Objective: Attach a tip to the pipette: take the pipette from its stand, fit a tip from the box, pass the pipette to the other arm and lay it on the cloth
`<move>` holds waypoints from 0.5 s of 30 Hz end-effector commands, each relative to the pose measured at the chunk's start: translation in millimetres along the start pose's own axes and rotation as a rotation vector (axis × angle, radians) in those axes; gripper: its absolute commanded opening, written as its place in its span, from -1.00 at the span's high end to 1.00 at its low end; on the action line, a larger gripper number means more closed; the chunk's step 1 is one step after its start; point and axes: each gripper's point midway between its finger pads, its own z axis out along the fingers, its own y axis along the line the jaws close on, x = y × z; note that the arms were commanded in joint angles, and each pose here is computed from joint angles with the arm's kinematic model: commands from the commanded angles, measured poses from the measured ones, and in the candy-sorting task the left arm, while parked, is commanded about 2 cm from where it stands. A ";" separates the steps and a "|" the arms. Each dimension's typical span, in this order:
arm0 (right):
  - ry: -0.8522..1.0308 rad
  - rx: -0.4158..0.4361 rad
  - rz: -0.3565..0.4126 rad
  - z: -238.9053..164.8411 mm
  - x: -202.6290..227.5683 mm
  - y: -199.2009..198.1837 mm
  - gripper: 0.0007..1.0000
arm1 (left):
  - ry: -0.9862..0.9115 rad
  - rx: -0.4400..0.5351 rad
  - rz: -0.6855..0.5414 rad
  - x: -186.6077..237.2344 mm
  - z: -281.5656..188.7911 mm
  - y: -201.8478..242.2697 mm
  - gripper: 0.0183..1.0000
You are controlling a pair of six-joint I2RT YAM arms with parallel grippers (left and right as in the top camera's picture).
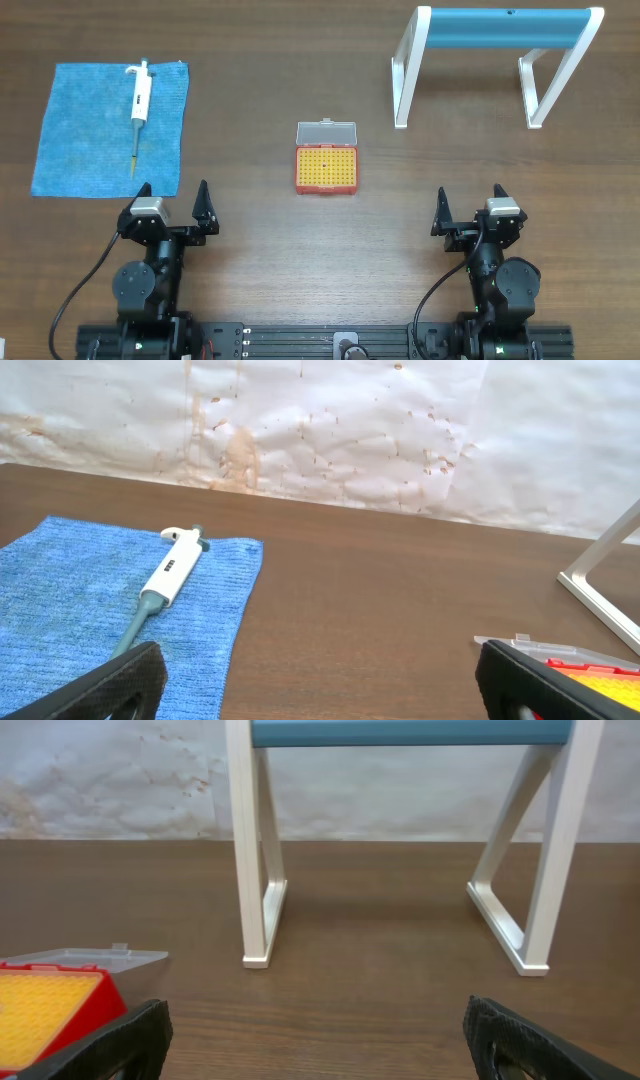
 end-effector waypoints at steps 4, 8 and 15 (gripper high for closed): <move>-0.005 0.032 -0.024 -0.3 0.5 -5.9 -0.92 | 0.002 0.023 0.013 0.7 -0.4 -4.2 -1.00; -0.005 0.032 -0.024 -0.3 0.5 -5.9 -0.92 | 0.003 0.023 0.013 0.8 -0.4 -4.2 -1.00; -0.005 0.032 -0.024 -0.3 0.5 -5.9 -0.92 | 0.003 0.023 0.013 0.8 -0.4 -4.2 -1.00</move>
